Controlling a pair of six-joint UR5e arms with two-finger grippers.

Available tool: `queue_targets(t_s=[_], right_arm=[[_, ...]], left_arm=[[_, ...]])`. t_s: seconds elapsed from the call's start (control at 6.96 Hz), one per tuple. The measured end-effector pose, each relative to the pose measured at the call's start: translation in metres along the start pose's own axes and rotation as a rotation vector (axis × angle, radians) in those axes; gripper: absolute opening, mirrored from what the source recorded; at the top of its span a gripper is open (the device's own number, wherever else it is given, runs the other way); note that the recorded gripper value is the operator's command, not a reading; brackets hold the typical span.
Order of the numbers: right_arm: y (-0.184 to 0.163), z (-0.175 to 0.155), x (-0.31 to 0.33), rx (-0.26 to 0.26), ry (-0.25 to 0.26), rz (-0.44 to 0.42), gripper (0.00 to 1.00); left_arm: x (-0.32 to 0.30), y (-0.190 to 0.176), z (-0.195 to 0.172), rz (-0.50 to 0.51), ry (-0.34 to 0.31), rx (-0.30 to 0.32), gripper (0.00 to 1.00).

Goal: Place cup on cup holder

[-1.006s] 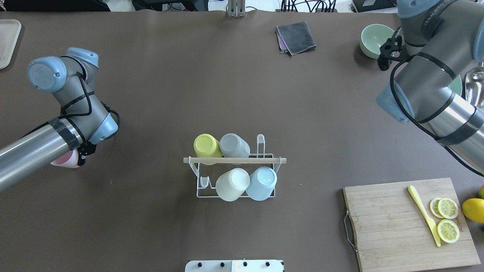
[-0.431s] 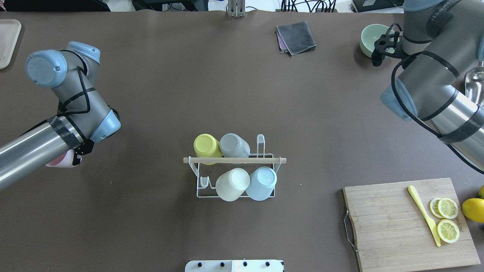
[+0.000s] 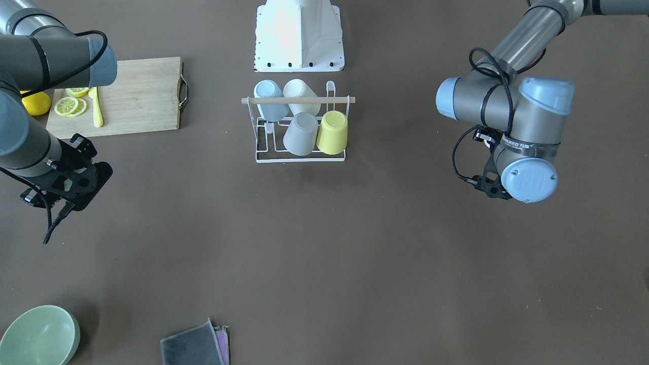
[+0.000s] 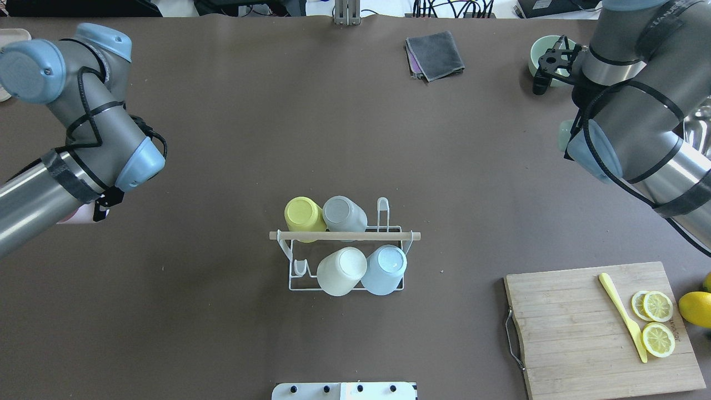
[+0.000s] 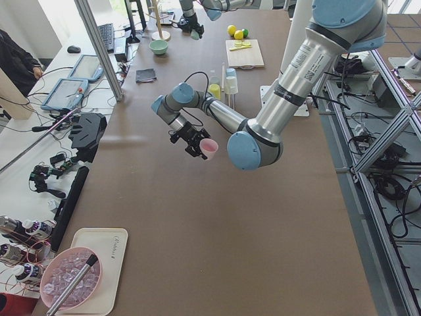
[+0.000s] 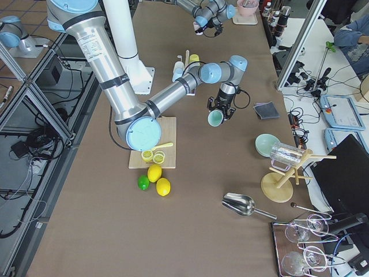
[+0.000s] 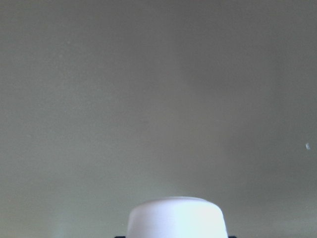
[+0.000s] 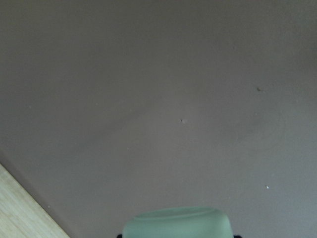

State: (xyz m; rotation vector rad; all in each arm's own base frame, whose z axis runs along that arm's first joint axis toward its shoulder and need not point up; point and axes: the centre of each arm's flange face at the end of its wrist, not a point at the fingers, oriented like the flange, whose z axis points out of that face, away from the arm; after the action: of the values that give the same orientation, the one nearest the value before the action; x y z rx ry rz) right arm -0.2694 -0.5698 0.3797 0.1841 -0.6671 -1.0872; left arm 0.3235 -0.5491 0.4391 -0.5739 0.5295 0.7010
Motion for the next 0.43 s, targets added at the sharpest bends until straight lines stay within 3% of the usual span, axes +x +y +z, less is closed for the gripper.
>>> queue_targets(t_s=[0.14, 0.43], right_arm=[[-0.004, -0.007, -0.006, 0.109, -0.066, -0.015, 0.0], [-0.008, -0.029, -0.02, 0.339, -0.098, -0.038, 0.0]], left_arm=[[0.004, 0.013, -0.022, -0.005, -0.022, 0.068, 0.0], [0.015, 0.02, -0.053, -0.046, -0.113, 0.229, 0.0]])
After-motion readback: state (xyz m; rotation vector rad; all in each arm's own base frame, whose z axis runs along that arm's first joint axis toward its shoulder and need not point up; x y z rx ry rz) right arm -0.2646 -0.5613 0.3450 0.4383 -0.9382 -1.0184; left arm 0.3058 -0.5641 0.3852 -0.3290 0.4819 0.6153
